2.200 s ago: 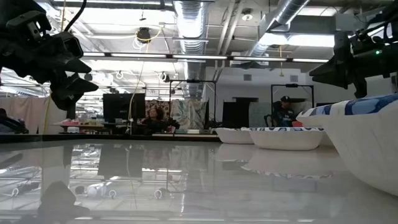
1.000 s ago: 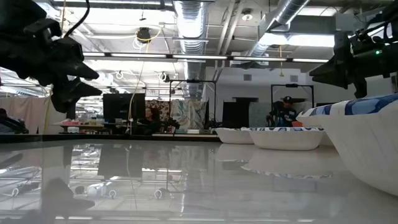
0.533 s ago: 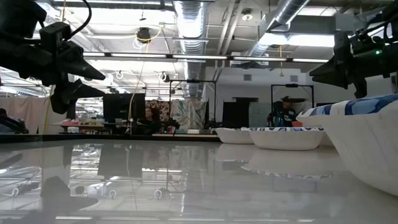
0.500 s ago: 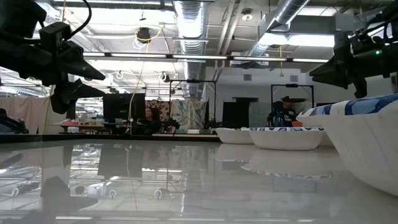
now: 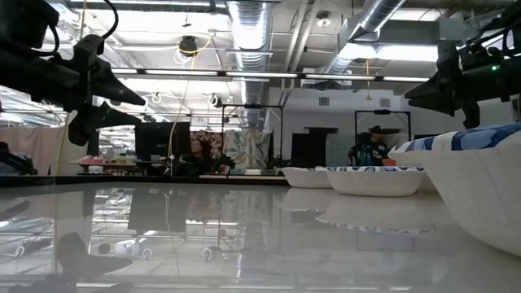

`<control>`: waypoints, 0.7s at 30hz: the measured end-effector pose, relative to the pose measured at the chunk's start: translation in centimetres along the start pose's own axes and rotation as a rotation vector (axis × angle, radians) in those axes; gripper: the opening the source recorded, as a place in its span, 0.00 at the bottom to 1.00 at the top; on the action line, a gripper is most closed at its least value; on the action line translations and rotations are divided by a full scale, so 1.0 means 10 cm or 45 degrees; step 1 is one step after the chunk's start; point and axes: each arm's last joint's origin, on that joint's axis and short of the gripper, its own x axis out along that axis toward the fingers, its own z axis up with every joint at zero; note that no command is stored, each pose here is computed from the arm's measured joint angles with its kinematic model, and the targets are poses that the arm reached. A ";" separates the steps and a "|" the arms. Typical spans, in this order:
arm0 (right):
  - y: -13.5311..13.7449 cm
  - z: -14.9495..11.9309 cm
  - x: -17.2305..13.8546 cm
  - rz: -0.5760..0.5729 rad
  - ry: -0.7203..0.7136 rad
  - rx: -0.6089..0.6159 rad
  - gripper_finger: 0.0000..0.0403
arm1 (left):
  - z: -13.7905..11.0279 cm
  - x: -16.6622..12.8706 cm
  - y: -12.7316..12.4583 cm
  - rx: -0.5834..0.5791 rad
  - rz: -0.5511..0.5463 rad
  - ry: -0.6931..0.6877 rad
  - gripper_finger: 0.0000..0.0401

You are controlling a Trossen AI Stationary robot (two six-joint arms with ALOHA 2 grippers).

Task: Nest bowls inside each other
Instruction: Stack the middle right white blue patterned bowl on top of the bottom left white blue patterned bowls

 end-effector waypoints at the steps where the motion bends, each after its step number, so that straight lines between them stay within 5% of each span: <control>1: 0.00 0.00 0.00 0.000 0.000 0.000 0.28 | 0.00 0.00 0.00 -0.020 0.013 -0.012 0.46; 21: 0.02 0.00 0.00 0.088 0.043 0.131 0.28 | 0.08 0.00 -0.03 -0.227 0.016 -0.158 0.46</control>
